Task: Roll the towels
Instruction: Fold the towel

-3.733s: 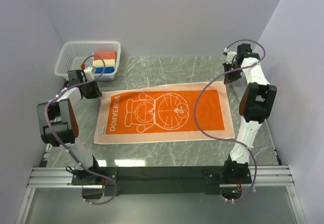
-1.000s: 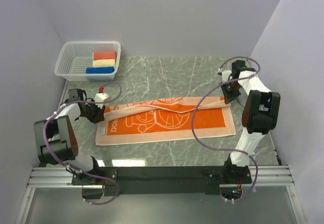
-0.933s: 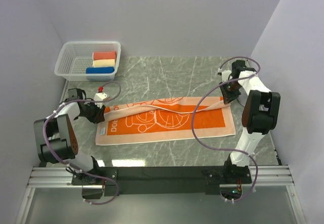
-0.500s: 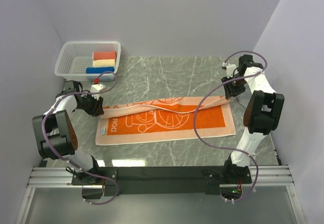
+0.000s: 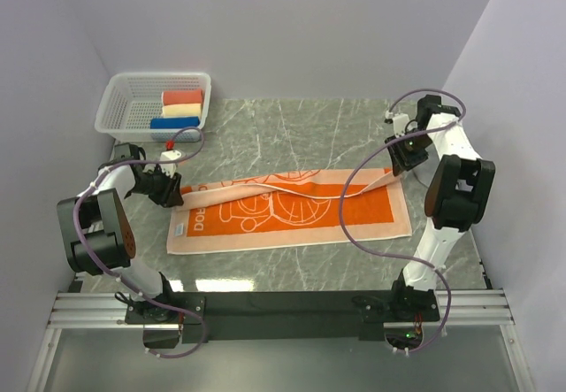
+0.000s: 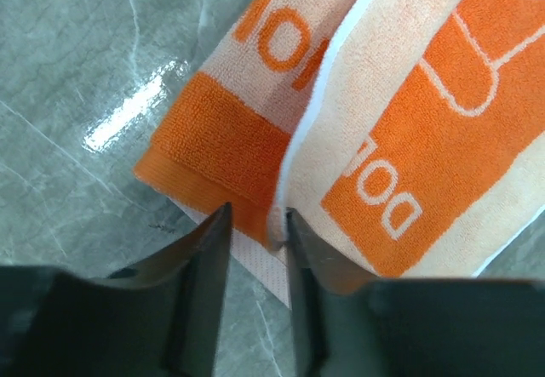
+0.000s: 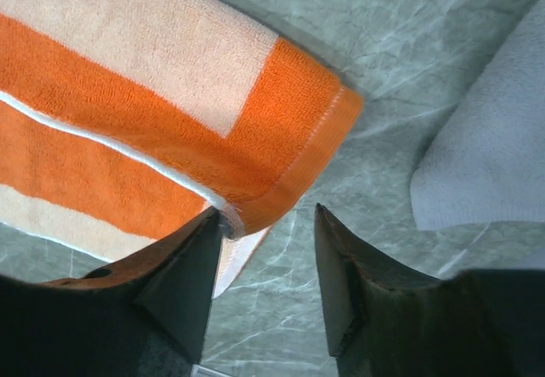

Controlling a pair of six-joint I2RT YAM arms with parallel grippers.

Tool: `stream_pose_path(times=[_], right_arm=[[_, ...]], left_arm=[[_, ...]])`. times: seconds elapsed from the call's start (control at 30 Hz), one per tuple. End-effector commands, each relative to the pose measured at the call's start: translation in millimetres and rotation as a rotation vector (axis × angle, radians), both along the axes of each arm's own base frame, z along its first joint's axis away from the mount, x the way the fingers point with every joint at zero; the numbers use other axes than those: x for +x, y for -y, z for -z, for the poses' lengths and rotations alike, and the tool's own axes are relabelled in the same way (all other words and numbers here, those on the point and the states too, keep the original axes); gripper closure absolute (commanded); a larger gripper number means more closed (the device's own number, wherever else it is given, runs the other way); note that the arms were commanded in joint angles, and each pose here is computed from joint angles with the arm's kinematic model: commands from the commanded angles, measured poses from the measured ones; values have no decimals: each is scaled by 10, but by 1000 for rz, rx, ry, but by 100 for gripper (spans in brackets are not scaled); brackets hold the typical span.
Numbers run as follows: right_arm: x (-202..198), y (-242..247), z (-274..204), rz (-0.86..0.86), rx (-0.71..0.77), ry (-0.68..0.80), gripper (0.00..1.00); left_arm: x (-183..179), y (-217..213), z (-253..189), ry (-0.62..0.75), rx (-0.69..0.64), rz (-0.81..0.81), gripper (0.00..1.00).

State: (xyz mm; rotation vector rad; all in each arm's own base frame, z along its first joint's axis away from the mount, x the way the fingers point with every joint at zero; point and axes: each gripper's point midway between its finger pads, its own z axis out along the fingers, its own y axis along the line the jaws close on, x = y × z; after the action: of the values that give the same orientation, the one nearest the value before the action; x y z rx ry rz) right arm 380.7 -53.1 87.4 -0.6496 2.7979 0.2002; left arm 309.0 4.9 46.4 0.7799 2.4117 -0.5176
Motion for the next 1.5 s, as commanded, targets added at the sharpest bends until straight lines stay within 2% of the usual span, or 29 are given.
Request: stream_pose_path(times=[0.0,0.03,0.17,0.23,0.27,0.4,0.47,0.53,0.6,0.7,0.9,0.97,1.0,1.07,1.13,1.27,1.33,1.37,1.47], right_arm=[[-45,-61,32,-58,2,-33,47],[-46,-61,60,-67,-8,-33,50],[-101,-101,135,-90,-14,-46,79],[-104,-104,143,-93,-13,-46,89],[-99,-94,124,-94,-19,-41,100],[-66,-79,58,-91,-18,-23,100],[-43,-63,-3,-88,-18,-9,100],[-38,-62,-36,-86,-16,-5,100],[-36,-67,-55,-86,-13,-2,100],[-42,-78,-75,-82,-5,-1,100],[-4,-73,-115,-70,5,5,100],[3,-75,-116,-69,7,5,100],[0,-79,-115,-69,9,2,100],[-1,-76,-109,-69,7,0,100],[2,-67,-109,-66,6,1,100],[3,-73,-119,-66,9,3,100],[-5,-71,-118,-67,7,0,100],[-12,-75,-114,-68,10,-2,100],[-9,-68,-114,-68,6,-1,100]], left_arm=[[76,55,-96,24,-43,23,65],[77,54,-94,23,-46,24,67],[61,75,-90,10,-55,39,76],[70,74,-101,10,-57,41,83],[76,75,-110,12,-58,41,85],[123,79,-185,21,-66,44,94],[137,71,-205,23,-68,48,94],[130,80,-223,23,-69,58,90],[125,80,-230,26,-69,70,80],[85,95,-191,3,-76,75,75],[-64,98,-11,-48,-69,81,81],[-93,114,2,-51,-72,87,80],[-115,130,9,-58,-81,89,75],[-132,138,20,-63,-87,90,71],[-106,133,5,-54,-83,87,71],[-42,126,-54,-35,-84,84,82],[-11,126,-98,-23,-86,81,79],[16,121,-124,-14,-85,79,73],[59,115,-172,2,-84,77,68]])
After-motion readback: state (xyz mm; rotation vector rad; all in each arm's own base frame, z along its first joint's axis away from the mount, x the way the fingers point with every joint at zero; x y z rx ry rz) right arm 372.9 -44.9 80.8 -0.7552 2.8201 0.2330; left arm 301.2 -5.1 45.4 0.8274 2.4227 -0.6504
